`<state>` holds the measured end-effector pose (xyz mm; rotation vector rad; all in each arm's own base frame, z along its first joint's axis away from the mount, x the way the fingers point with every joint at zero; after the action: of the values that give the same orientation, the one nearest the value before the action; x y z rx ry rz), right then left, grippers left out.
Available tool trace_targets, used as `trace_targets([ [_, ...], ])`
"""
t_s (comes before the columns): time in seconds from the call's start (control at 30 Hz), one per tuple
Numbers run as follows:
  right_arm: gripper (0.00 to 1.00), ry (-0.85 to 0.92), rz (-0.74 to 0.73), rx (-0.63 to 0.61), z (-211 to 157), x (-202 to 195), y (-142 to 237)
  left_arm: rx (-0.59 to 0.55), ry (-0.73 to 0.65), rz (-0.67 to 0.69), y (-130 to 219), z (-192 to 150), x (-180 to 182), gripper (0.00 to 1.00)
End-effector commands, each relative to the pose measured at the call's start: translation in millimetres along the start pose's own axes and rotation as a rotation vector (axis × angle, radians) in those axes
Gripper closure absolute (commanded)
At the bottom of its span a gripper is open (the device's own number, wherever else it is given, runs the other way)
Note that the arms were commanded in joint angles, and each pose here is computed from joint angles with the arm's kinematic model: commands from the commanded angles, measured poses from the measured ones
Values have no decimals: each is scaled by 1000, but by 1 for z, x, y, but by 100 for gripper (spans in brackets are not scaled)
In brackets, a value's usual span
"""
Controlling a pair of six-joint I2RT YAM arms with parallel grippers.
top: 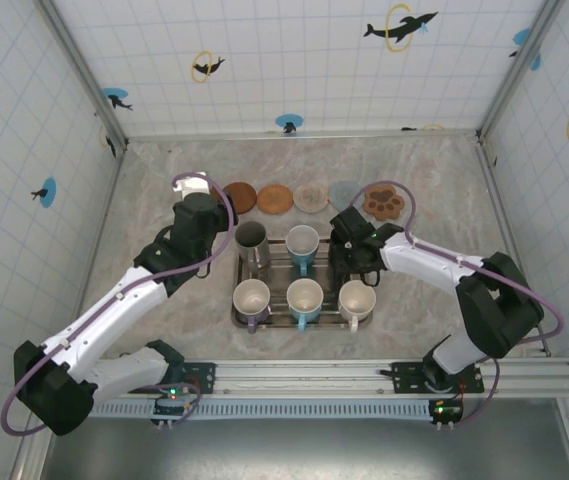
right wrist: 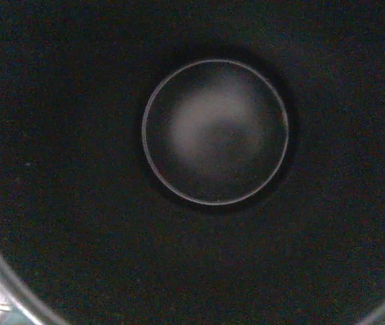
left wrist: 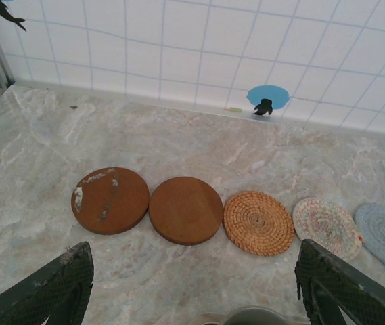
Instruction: Place the cup by the coaster
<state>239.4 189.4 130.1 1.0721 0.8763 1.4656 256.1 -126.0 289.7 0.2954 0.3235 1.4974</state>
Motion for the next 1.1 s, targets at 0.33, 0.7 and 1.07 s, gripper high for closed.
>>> trace_targets([
  [0.33, 100, 25, -57, -104, 21, 10, 16, -6, -31, 2, -5, -1, -3, 22],
  [0.7, 100, 48, -66, -224, 37, 11, 54, -3, -39, -1, -8, -2, -5, 22],
  [1.07, 100, 22, -105, -292, 65, -9, 73, 4, -49, -16, -14, -2, -10, 22],
])
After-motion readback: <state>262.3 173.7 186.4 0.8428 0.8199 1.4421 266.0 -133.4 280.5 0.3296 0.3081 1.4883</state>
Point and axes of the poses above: each hand's point on the last joint's axis, 136 mm out from that joint toward the fingers, its own y axis back along the fingers, its own x axis along the line the jaws close on, z = x × y, the point moved 8 cm from there along y, back along the fingers, and after that the axes turned 7 degrees about -y, right-handed, at the moved point
